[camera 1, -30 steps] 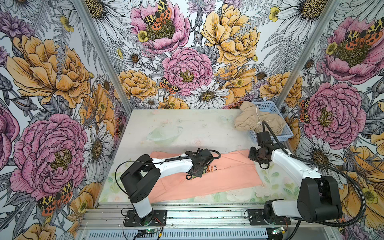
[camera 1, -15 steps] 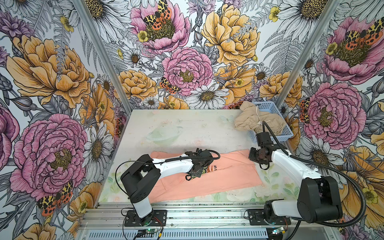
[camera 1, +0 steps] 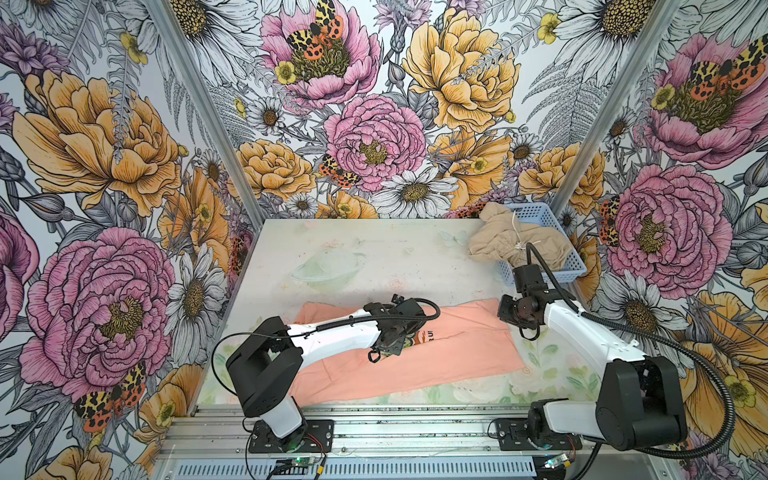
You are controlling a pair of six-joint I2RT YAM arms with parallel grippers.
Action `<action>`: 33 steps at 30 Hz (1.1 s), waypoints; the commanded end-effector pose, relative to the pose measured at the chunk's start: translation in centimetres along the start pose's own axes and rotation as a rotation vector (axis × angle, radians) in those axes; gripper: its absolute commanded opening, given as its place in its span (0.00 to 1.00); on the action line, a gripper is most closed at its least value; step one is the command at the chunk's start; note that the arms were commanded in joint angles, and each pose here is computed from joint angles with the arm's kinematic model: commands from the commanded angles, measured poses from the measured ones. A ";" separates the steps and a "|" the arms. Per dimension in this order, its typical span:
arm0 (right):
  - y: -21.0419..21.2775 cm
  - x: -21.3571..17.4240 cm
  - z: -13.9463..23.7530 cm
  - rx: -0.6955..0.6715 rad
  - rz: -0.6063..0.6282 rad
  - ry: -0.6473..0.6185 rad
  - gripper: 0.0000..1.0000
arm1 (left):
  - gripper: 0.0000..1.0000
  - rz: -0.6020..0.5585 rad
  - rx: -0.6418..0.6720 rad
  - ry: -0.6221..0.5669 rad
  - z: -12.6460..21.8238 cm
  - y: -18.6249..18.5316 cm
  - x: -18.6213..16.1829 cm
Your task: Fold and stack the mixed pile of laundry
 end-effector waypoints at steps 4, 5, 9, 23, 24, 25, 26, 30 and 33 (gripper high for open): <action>0.2 0.0 0.6 0.021 -0.005 -0.027 0.30 | 0.00 -0.002 -0.059 -0.011 1.7 -0.9 0.2; 0.2 0.0 0.6 0.021 -0.003 -0.027 0.30 | 0.00 -0.008 -0.067 -0.007 1.7 -1.1 0.1; 0.2 -0.1 0.6 0.024 -0.005 -0.026 0.30 | 0.00 -0.034 -0.096 0.016 1.7 -1.7 -0.4; 0.3 -0.2 0.3 0.026 -0.003 -0.012 0.30 | 0.00 -0.105 -0.118 0.145 -0.8 -3.1 -2.2; 0.3 -0.2 0.3 0.026 -0.003 -0.010 0.30 | 0.00 -0.103 -0.110 0.144 -0.9 -3.0 -2.3; 0.3 -0.2 0.2 0.025 -0.002 -0.008 0.30 | 0.12 -0.098 -0.098 0.140 -0.9 -2.8 -2.3; 0.4 -0.2 0.3 0.028 0.001 -0.008 0.30 | 0.25 -0.088 -0.095 0.133 -0.7 -2.6 -2.3; 0.3 -0.3 0.1 0.025 0.003 -0.001 0.31 | 0.57 -0.017 -0.039 0.061 1.0 -1.0 -2.2; 0.4 -0.3 0.0 0.026 0.002 0.001 0.30 | 0.62 0.085 -0.009 0.002 2.6 0.7 -2.7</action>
Point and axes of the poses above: each gripper's point midway between its finger pads, its own z axis back along the fingers, its own y axis along the line the jaws close on, x = y × z, the point moved 6 cm from there along z, back along the fingers, and after that the axes turned 11 degrees about -z, right-handed, at the moved point
